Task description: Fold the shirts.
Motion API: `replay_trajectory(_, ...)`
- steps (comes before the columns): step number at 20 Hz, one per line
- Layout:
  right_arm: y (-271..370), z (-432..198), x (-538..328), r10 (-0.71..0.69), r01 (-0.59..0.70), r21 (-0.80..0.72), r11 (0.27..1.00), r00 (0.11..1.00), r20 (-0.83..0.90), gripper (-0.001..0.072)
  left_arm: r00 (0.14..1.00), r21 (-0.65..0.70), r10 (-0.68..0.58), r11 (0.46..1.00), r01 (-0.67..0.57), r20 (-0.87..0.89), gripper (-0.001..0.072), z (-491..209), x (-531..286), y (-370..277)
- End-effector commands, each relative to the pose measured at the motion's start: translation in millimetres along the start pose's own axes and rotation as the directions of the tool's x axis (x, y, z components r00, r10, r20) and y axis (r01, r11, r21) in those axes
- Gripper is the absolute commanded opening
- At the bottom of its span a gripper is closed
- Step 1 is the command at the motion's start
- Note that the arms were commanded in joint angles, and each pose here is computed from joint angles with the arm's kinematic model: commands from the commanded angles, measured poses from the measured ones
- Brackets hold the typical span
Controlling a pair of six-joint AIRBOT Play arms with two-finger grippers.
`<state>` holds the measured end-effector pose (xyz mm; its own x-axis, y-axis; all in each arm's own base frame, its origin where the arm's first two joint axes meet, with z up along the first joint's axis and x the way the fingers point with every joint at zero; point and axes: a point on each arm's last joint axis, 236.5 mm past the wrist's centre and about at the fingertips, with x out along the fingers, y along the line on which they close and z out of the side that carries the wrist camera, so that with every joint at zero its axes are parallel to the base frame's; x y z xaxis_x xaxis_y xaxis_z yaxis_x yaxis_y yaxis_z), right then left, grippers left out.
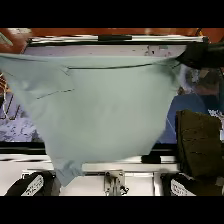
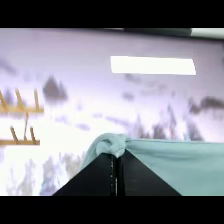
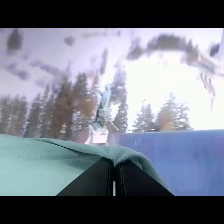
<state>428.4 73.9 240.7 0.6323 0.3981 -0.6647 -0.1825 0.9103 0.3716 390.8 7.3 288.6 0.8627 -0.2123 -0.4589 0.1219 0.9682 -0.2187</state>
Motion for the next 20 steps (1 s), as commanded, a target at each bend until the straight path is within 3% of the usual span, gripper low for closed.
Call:
replay_trajectory(1,-57,-4,127,0.026,-0.014,0.19,0.982,0.998,-0.06,0.0065,0.973,-0.18,-0.059,0.983,0.018,-0.222,0.0034,-73,100,41)
replay_trajectory(6,-85,19,220,0.106,-0.143,0.434,0.889,0.988,0.108,0.0064,0.971,-0.428,-0.153,0.902,0.062,-0.181,0.0035,-91,194,66)
replay_trajectory(8,-94,8,242,0.088,-0.117,0.443,0.889,0.992,0.087,0.0065,0.958,-0.496,-0.198,0.865,0.071,-0.208,0.0035,-112,217,64)
replay_trajectory(13,-76,-27,272,0.123,-0.103,0.43,0.897,0.992,-0.019,0.0075,0.896,-0.514,-0.292,0.853,0.085,-0.335,0.0039,-164,243,36)
replay_trajectory(14,-77,-24,265,0.126,-0.106,0.435,0.894,0.992,-0.017,0.0207,0.889,-0.517,-0.303,0.851,0.091,-0.343,0.0121,-164,239,34)
replay_trajectory(15,-78,-21,254,0.131,-0.109,0.439,0.892,0.991,-0.02,0.0426,0.882,-0.541,-0.316,0.836,0.085,-0.35,0.0311,-161,234,35)
replay_trajectory(16,-81,-21,236,0.136,-0.105,0.427,0.898,0.99,-0.041,0.0463,0.873,-0.599,-0.333,0.798,0.059,-0.357,0.0472,-157,225,39)
replay_trajectory(18,-99,-32,190,0.095,-0.039,0.375,0.926,0.986,-0.133,0.0463,0.843,-0.685,-0.372,0.728,0.006,-0.388,0.0464,-150,200,51)
replay_trajectory(19,-116,-43,163,0.043,0.026,0.337,0.941,0.979,-0.197,0.0463,0.816,-0.694,-0.379,0.719,-0.037,-0.436,0.0391,-154,184,58)
replay_trajectory(20,-134,-61,132,-0.026,0.114,0.293,0.949,0.958,-0.287,0.0463,0.771,-0.655,-0.361,0.75,-0.094,-0.524,0.0319,-169,163,67)
